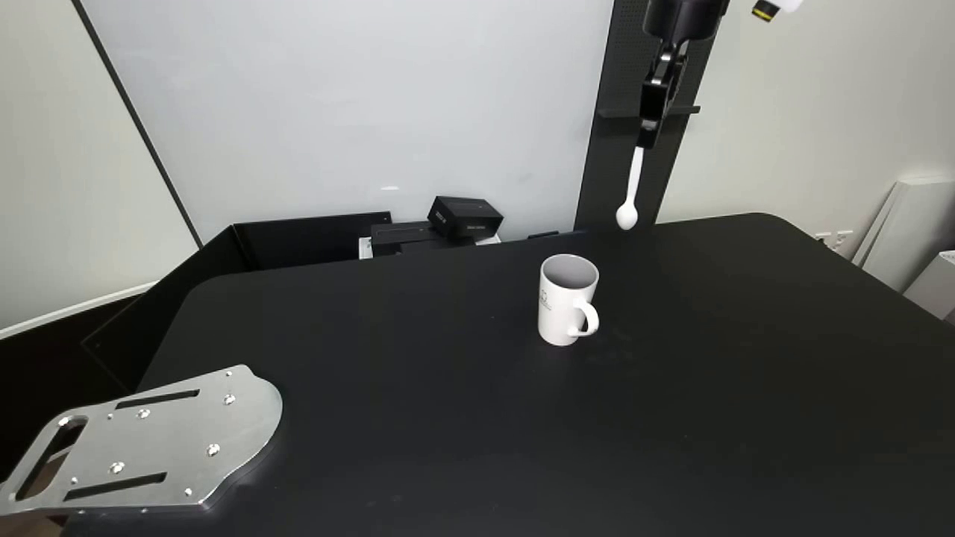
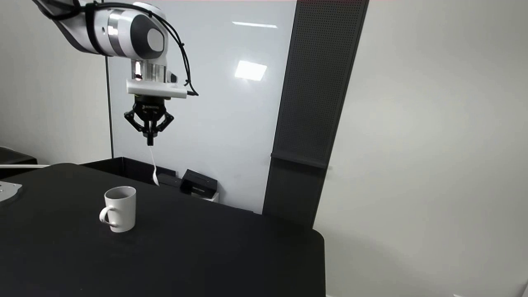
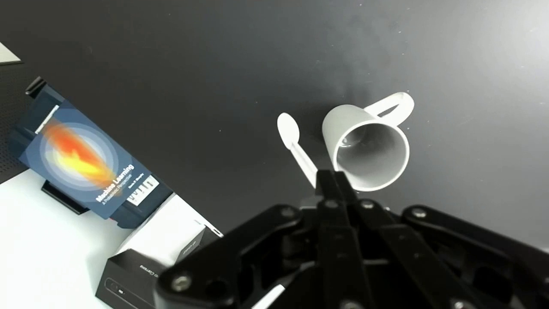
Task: Take the spoon from the cup and put it on the table
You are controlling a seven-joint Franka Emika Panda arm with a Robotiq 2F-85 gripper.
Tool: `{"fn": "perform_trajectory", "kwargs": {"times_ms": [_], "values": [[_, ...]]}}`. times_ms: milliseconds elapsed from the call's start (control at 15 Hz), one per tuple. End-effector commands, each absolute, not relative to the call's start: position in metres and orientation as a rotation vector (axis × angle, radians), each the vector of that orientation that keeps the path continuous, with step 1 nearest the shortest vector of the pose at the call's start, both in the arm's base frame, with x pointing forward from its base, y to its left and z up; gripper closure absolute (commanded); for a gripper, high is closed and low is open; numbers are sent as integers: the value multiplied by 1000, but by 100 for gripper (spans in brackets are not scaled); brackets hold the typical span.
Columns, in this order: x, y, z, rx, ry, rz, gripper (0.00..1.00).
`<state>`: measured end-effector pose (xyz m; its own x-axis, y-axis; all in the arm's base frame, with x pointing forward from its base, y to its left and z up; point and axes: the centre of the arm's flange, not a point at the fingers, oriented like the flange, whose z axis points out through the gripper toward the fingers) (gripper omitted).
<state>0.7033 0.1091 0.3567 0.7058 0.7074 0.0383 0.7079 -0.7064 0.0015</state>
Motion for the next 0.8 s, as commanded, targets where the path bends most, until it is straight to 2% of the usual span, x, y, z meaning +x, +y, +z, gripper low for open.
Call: {"fn": "perform_trajectory", "kwargs": {"times_ms": [0,733], "values": [[670,83,318,-2894,-1255,-161,100],[608,45,182,-3048,-1457,-664,100]]}}
